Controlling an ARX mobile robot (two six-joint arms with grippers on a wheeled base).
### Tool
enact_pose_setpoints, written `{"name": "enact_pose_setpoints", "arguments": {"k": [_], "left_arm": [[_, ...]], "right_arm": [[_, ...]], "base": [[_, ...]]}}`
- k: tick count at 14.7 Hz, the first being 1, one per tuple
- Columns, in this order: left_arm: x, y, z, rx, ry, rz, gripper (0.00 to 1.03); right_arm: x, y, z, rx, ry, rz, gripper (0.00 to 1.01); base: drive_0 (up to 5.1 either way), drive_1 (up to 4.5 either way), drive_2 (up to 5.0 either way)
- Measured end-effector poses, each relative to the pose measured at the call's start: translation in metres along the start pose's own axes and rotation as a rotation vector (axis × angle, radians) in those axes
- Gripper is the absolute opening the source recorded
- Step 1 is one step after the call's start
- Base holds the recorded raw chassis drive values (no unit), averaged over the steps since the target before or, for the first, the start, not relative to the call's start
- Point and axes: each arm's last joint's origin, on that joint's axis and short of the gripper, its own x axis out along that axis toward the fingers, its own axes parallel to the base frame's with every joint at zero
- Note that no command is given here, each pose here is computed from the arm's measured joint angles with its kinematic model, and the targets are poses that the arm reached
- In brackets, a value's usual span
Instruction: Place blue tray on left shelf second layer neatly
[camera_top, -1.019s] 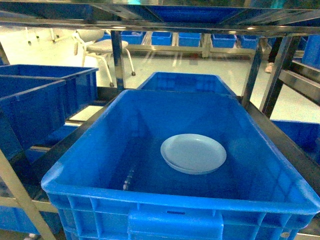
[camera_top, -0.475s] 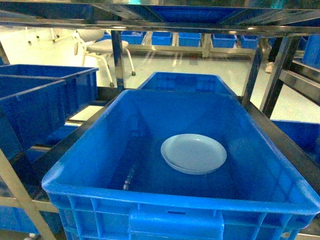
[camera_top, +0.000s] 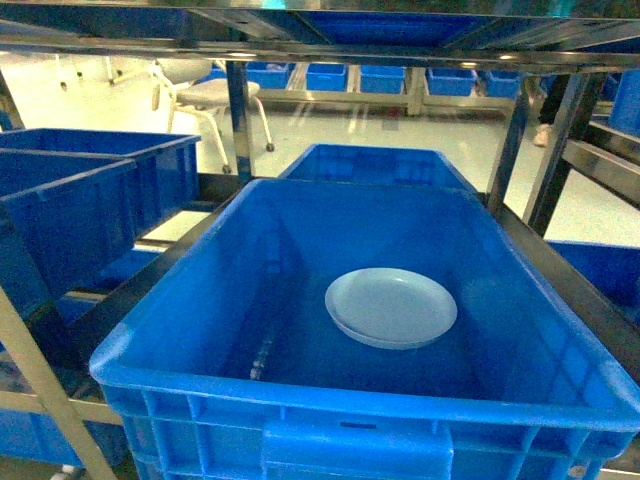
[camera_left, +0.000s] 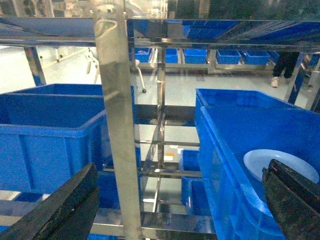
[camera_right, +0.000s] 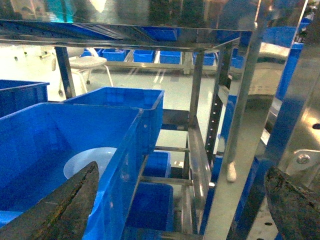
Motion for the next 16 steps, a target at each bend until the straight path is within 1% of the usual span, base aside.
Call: {"name": "enact_pose_setpoints", "arguments": {"k": [3,16], "left_arm": [[0.0000,0.0000,0.0000,0.000,0.000,0.001,0.98],[0.0000,0.0000,0.0000,0.000,0.000,0.001,0.98]], "right_arm": [[0.0000,0.0000,0.0000,0.000,0.000,0.000,0.98],[0.0000,0.0000,0.0000,0.000,0.000,0.000,0.98]], "base": [[0.0,0.00,0.0],[1.6,1.56,1.6]]}}
